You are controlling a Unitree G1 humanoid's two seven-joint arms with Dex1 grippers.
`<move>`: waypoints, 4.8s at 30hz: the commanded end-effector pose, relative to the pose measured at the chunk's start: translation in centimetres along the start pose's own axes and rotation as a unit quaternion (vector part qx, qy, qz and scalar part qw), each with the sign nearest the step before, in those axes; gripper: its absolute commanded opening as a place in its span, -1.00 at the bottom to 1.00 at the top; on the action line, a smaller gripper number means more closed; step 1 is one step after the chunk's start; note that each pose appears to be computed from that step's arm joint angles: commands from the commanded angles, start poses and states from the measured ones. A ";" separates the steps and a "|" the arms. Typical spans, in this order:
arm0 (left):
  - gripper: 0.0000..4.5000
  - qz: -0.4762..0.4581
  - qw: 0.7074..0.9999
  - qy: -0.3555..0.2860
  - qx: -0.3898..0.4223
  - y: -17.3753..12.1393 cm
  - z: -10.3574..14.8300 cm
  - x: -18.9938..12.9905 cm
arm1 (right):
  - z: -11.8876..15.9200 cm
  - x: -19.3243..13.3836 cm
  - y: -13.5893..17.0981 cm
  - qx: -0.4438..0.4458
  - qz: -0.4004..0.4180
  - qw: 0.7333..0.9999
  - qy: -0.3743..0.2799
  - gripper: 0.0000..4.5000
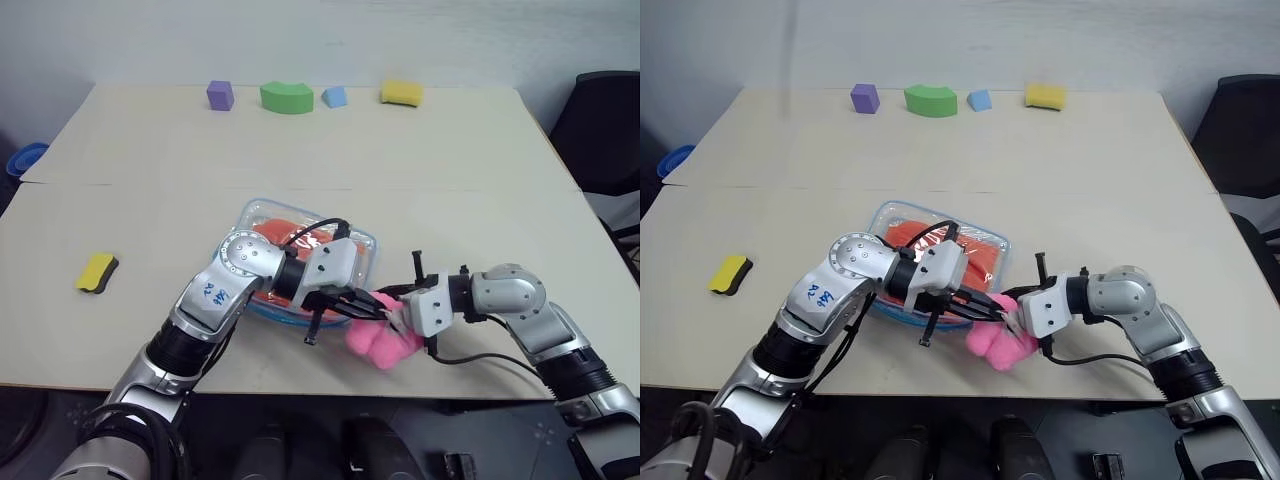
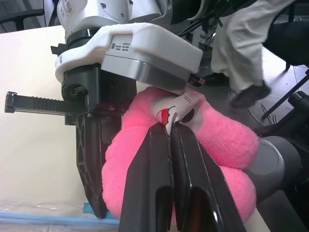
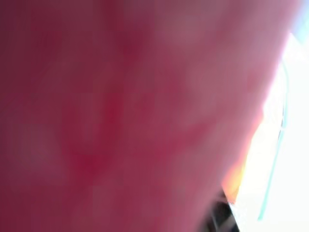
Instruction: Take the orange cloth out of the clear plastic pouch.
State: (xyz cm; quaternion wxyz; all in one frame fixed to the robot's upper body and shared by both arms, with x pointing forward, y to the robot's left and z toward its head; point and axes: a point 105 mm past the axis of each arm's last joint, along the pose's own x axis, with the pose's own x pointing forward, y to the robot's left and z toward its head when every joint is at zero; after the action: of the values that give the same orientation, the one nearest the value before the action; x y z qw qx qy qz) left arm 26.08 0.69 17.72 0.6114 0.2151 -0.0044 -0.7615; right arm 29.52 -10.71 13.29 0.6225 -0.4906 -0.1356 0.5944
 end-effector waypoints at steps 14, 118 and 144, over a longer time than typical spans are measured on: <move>-1.00 0.033 0.999 0.001 -0.026 -2.1 -0.1 -2.7 | -1.9 -1.2 -2.1 -0.023 -0.032 0.999 0.036 -0.98; -1.00 0.356 0.900 0.030 -0.250 -5.4 -4.2 -17.8 | 3.2 5.2 1.8 0.034 -0.027 0.999 0.003 -0.99; -1.00 0.469 0.833 0.071 -0.284 -7.3 -7.8 -26.4 | -2.6 -8.2 1.3 -0.063 0.044 0.993 0.087 -0.99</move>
State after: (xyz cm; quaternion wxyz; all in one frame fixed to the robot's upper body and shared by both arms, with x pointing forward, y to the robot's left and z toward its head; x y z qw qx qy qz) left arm 25.94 27.89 15.93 0.9181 0.0363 0.1683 -0.3571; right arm 28.20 -17.84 13.21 0.5680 -0.5681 -0.0997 0.5871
